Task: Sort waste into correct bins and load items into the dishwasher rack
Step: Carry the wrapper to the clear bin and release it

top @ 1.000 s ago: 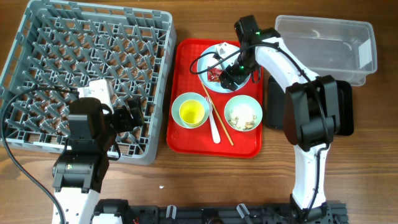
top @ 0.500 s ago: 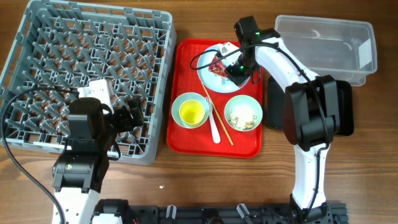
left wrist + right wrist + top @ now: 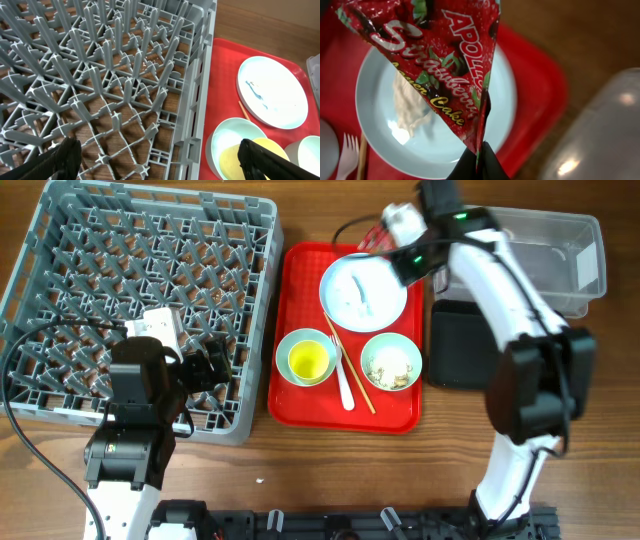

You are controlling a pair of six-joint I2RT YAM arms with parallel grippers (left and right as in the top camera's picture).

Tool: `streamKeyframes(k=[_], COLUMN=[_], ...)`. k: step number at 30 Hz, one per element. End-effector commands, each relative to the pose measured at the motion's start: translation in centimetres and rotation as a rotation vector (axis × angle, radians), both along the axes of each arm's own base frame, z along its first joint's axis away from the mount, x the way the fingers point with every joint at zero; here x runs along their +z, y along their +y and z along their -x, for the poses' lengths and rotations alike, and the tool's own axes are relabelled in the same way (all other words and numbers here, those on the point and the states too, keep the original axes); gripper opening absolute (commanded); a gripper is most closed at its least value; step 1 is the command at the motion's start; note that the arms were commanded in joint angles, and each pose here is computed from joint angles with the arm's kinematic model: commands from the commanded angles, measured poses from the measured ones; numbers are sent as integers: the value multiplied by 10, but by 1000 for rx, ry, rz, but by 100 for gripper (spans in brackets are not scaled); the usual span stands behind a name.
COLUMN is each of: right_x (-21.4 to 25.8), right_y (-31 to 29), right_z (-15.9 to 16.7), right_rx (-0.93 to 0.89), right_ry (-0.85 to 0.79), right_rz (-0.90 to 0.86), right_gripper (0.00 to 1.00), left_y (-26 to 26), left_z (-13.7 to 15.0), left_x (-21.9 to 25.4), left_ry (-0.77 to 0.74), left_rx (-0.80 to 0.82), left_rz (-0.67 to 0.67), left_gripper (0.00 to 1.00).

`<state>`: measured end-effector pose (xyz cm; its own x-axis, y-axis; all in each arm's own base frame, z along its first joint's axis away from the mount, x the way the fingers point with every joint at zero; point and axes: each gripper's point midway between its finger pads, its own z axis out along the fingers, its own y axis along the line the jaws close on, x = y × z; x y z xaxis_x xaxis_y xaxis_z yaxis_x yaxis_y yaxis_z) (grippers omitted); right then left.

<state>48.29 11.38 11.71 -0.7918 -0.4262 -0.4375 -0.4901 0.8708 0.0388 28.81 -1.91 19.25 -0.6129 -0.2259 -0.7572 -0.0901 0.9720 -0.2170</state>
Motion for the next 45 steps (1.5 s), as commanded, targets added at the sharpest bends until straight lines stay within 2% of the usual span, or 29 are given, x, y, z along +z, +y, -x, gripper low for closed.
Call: streamKeyframes(k=[1,5,10,14,17,19,26,27,28,29,30,37,38,39,40,45], right_x=[47,51,37,15,3,-5,-11,-11,-12,-12,-12,-16,-15,-15,-15,1], right_y=[-45,-107,-148,-158,-158,-155,-149,-149,-149,-149,-149,-145,-143,-140,-138,-128], right_z=[-20,-33,-37,-42,-42,-42,-40,-40,-39,-39,-38,-32,-32,-32,-31,-26], right_rx=[-219,-512,-705,-730,-728,-716,-701,-701,-701,-702,-702,-697,-691,-682,-678,-637], right_ry=[-102,-125,-108,-97,-74,-54,-26,-25,-22,-19,-16,18,22,28,33,37], right_rz=[-65,-82,-137,-136,-129,-132,-159,-159,-158,-157,-157,-162,-172,-188,-196,-244], right_gripper=[4,4,6,6,18,15,15,18,30,52,58,64,69,94,100,100], left_y=[2,2,2,2,2,2,2,2,2,2,2,2,2,2,2,2], left_z=[-3,-3,-3,-3,-3,-3,-3,-3,-3,-3,-3,-3,-3,-3,-3,-3], left_x=[9,9,9,9,9,9,9,9,9,9,9,9,9,9,9,9], left_ry=[-21,-21,-22,-21,-21,-21,-21,-21,-21,-21,-22,-21,-21,-21,-21,-22], left_rx=[3,3,3,3,3,3,3,3,3,3,3,3,3,3,2,3], left_rz=[-3,-3,-3,-3,-3,-3,-3,-3,-3,-3,-3,-3,-3,-3,-4,-3], left_gripper=[100,100,100,100,100,100,100,100,100,100,100,100,100,100,100,100])
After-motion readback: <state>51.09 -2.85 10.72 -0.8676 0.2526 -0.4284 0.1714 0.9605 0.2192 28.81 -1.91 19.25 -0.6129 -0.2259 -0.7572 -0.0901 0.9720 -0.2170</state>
